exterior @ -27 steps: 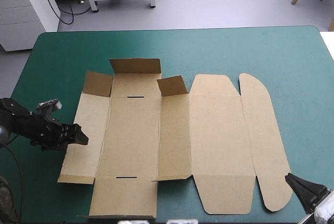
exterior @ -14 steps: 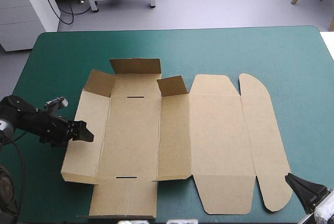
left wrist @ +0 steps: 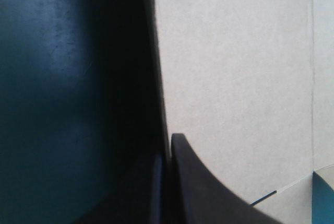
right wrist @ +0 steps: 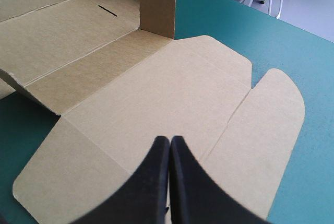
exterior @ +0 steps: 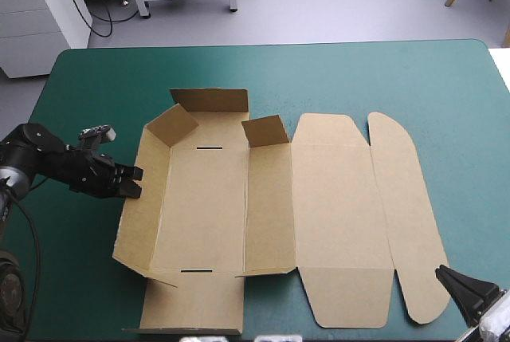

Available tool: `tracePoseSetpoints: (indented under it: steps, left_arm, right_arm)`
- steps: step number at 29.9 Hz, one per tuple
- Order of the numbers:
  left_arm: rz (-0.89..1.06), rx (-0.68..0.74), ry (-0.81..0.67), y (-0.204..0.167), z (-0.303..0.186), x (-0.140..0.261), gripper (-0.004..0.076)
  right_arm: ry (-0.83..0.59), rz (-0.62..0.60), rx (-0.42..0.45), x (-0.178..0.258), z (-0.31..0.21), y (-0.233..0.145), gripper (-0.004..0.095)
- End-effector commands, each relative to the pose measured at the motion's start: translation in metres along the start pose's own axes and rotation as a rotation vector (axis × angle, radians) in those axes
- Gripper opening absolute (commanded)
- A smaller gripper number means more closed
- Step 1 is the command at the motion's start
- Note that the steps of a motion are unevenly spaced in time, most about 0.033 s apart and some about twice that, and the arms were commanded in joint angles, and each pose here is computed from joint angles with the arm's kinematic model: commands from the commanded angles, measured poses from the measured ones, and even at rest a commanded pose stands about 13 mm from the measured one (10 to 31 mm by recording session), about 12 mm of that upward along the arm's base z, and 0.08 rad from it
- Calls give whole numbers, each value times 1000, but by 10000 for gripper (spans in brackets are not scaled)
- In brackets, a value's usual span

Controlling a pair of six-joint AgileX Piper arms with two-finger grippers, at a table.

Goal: Fold the box

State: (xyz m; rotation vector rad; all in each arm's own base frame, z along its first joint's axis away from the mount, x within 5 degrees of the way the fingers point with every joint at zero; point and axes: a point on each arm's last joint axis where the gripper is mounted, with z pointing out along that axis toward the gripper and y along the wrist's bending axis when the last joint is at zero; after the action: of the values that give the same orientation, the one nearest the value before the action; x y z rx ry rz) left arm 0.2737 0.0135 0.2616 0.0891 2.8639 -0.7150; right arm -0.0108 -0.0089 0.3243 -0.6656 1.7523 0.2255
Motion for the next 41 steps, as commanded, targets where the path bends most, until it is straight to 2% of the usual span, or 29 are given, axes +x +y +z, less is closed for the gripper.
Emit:
tracePoseSetpoints:
  steps: [1, 14, 26, 30, 32, 36, 37, 41]
  left_arm:
    - [45, 55, 58, -25, -7, 5, -10]
    - [90, 56, 82, -42, -2, 3, -10]
    - [101, 53, -26, -54, -26, -16, -2]
    - [103, 52, -26, -54, -26, -16, 130]
    - [101, 61, -29, -55, -26, -16, 223]
    - [54, 131, -51, -61, -27, -18, 470]
    - [39, 163, -63, -64, -27, -20, 505]
    - [44, 198, -125, -74, -42, -29, 517]
  right_arm:
    - [-63, -16, 28, -11, -1, -3, -19]
    - [-62, -18, 31, -11, -1, -3, -19]
    - [-62, -18, 31, -11, -1, -3, -19]
    - [-62, -20, 31, -11, -1, -3, -19]
    - [-60, -29, 40, -11, -1, -4, -19]
    - [-56, -46, 64, -11, -1, -6, -19]
    - [-54, -52, 72, -11, -1, -7, -19]
    - [-54, -52, 72, -11, -1, -7, -19]
